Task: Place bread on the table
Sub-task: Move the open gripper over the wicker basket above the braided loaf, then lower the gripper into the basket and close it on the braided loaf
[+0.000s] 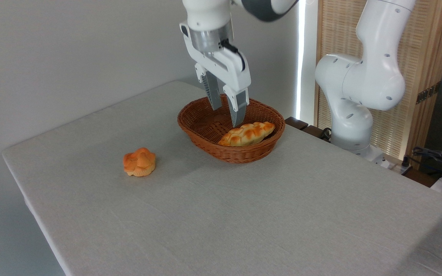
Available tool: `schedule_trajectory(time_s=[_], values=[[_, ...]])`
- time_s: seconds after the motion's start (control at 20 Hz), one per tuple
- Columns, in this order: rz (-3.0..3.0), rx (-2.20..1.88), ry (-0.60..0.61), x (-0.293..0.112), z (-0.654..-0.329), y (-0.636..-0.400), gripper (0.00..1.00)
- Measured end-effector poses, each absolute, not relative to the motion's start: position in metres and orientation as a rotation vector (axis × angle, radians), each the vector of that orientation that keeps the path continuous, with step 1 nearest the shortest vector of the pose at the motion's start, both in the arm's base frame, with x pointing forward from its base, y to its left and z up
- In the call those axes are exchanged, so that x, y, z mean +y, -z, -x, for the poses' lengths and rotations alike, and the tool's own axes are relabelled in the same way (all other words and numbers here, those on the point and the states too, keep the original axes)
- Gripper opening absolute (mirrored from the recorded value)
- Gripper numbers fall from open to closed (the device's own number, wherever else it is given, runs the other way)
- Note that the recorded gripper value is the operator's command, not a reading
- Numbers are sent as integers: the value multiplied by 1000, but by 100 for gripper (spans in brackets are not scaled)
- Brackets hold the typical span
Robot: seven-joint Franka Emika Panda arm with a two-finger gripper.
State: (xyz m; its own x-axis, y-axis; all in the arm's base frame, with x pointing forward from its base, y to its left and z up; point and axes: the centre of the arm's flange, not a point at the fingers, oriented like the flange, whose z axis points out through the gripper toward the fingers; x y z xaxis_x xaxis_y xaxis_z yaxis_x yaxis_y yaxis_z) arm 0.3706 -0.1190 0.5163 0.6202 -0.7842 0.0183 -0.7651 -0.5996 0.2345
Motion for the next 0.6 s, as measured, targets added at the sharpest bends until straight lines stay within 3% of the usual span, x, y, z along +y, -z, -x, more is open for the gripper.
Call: schedule_trajectory(time_s=[0.2,0.6], values=[[-2586,-1340,219,-152,-352,-485,100],[-2599,-1355,257,-155,-343,-448,100]])
